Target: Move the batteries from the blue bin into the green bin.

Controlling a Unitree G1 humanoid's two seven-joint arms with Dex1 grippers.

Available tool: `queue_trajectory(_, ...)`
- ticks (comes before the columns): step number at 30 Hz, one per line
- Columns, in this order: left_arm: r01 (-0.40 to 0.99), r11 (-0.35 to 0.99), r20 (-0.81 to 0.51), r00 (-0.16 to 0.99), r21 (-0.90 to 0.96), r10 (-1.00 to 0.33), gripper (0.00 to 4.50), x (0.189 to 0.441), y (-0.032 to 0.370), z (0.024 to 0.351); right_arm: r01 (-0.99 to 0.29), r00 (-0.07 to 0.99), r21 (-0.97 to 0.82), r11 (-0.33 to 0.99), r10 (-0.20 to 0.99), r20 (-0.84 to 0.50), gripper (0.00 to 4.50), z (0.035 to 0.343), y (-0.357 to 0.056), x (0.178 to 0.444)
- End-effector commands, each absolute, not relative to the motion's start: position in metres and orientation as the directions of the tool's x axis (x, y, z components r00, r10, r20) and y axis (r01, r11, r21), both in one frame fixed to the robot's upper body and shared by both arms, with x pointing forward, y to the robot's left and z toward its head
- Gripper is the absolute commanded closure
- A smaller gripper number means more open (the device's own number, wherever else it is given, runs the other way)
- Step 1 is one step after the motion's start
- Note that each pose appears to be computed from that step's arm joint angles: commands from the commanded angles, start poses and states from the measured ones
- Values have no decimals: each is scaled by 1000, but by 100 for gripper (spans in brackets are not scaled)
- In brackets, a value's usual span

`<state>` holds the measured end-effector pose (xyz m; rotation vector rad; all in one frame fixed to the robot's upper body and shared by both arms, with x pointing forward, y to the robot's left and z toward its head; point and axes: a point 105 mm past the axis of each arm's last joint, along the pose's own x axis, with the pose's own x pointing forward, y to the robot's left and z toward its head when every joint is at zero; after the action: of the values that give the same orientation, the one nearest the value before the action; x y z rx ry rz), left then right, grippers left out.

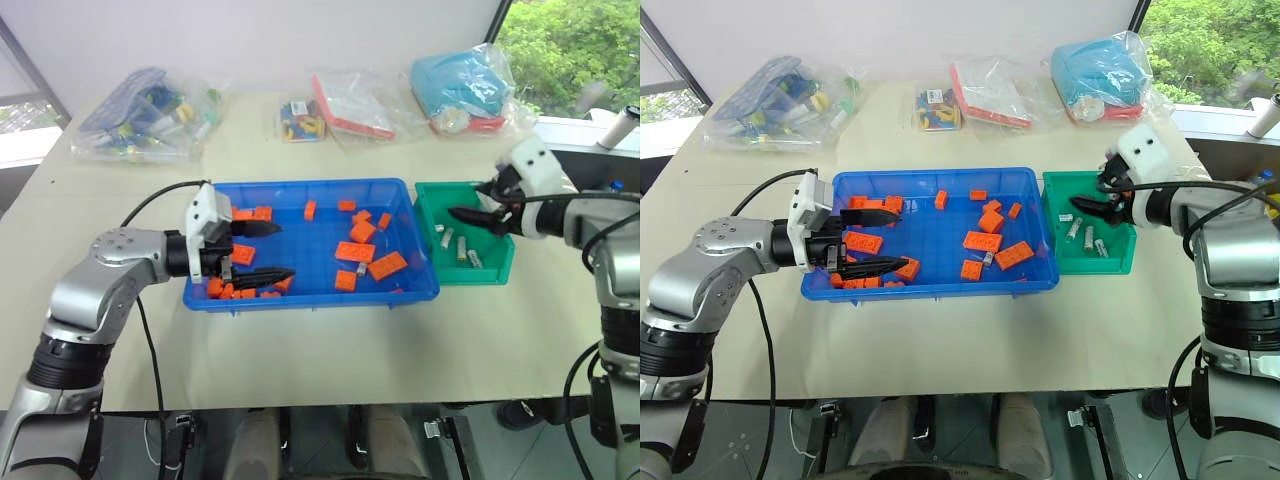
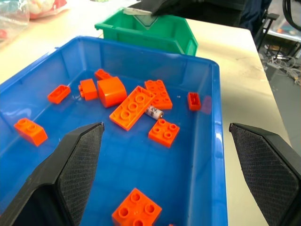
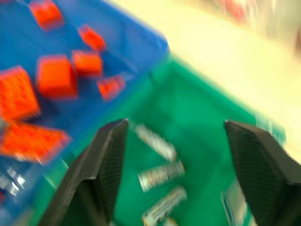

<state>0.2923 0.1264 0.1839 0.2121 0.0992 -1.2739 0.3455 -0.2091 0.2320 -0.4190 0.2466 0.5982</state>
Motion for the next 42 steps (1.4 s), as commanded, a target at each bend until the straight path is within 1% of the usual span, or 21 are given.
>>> queue_trajectory(1, 952, 263, -173, 288, 154, -942, 0, 292, 123, 194, -743, 669, -312, 592, 675, -312, 115, 245, -156, 327)
queue_trajectory(4, 950, 267, -169, 293, 159, -941, 0, 291, 123, 195, -815, 579, -270, 512, 736, -351, 115, 231, -130, 323)
queue_trajectory(7, 947, 277, -165, 303, 166, -938, 0, 292, 122, 197, -857, 515, -227, 462, 756, -405, 115, 213, -115, 324)
queue_trajectory(8, 944, 283, -164, 310, 169, -937, 0, 291, 123, 199, -861, 508, -215, 461, 751, -423, 115, 205, -114, 326)
queue_trajectory(10, 938, 299, -162, 327, 174, -931, 0, 290, 126, 200, -859, 507, -185, 478, 735, -452, 115, 191, -113, 334)
queue_trajectory(17, 926, 335, -168, 363, 173, -917, 0, 284, 132, 201, -851, 502, -131, 509, 714, -487, 115, 165, -114, 344)
queue_trajectory(18, 925, 339, -169, 367, 174, -915, 0, 283, 133, 201, -849, 502, -128, 512, 710, -494, 60, 161, -115, 345)
queue_trajectory(20, 922, 347, -171, 375, 174, -911, 0, 282, 135, 201, -844, 508, -132, 519, 699, -504, 4, 154, -115, 347)
queue_trajectory(26, 916, 360, -172, 389, 176, -905, 0, 282, 138, 202, -843, 500, -111, 526, 692, -521, 4, 141, -115, 348)
queue_trajectory(34, 916, 359, -170, 389, 180, -905, 0, 284, 136, 204, -822, 525, -106, 560, 671, -524, 4, 133, -116, 357)
queue_trajectory(37, 915, 360, -168, 390, 184, -905, 0, 286, 136, 206, -823, 525, -108, 558, 673, -522, 81, 132, -115, 358)
queue_trajectory(38, 914, 361, -166, 391, 186, -905, 0, 287, 136, 207, -828, 520, -110, 551, 678, -520, 139, 133, -113, 356)
queue_trajectory(39, 913, 361, -166, 392, 188, -905, 0, 288, 136, 208, -834, 515, -116, 540, 686, -514, 175, 136, -109, 355)
queue_trajectory(41, 912, 362, -165, 393, 191, -904, 0, 289, 136, 209, -841, 512, -124, 527, 699, -499, 274, 141, -100, 355)
queue_trajectory(42, 912, 362, -165, 394, 192, -904, 0, 290, 136, 209, -845, 509, -127, 520, 706, -493, 317, 144, -96, 355)
